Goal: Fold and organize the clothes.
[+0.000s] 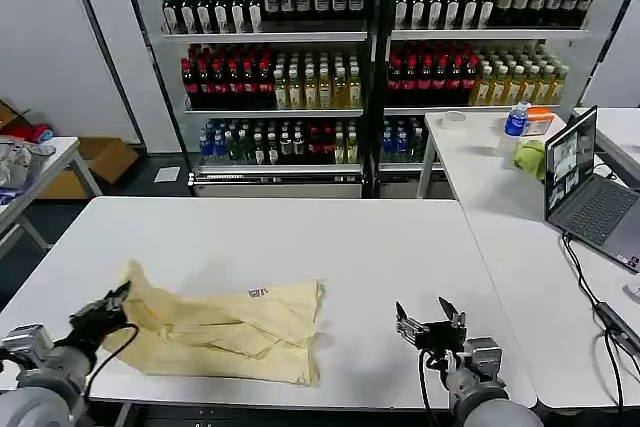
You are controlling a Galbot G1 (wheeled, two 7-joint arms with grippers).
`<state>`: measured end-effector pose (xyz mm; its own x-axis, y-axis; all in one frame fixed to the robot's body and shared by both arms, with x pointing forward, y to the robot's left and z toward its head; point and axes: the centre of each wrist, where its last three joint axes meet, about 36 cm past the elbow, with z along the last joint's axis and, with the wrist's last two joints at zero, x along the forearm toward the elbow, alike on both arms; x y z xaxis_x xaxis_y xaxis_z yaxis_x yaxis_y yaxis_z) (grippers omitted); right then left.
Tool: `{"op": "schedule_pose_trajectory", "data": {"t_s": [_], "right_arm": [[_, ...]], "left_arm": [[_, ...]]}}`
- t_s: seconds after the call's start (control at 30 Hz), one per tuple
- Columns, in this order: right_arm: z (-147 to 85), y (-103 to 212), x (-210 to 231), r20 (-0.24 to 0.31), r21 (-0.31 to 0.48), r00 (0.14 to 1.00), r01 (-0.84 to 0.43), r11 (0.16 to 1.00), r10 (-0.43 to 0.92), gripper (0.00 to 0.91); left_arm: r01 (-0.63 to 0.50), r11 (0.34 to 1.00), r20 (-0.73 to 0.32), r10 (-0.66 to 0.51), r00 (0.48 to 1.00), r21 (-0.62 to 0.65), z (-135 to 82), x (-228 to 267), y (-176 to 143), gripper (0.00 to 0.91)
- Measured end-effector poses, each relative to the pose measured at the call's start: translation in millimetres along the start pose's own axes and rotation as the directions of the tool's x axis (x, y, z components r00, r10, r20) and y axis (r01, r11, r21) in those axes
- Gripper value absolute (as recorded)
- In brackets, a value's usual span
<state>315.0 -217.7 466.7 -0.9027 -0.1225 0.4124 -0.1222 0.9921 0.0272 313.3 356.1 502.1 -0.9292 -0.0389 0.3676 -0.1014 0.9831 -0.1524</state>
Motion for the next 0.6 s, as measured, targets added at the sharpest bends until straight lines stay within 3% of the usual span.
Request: {"op": "schedule_pose_trajectory", "data": {"t_s": [0.23, 0.6], "right_arm": [[1, 2, -4, -0.004, 0.0, 1.0, 0.008, 1.0, -0.008, 0.907], [1, 0, -5, -0.01, 0.007, 1.0, 0.01, 1.0, -0.01, 0.907]], "left_arm": [[-0.106, 0.991, -0.009, 0.107, 0.994, 0.078, 5, 9, -40, 0.01], [-0.176, 0.967, -0.043, 0.187, 0.981, 0.185, 30, -1, -93, 0.01]]}}
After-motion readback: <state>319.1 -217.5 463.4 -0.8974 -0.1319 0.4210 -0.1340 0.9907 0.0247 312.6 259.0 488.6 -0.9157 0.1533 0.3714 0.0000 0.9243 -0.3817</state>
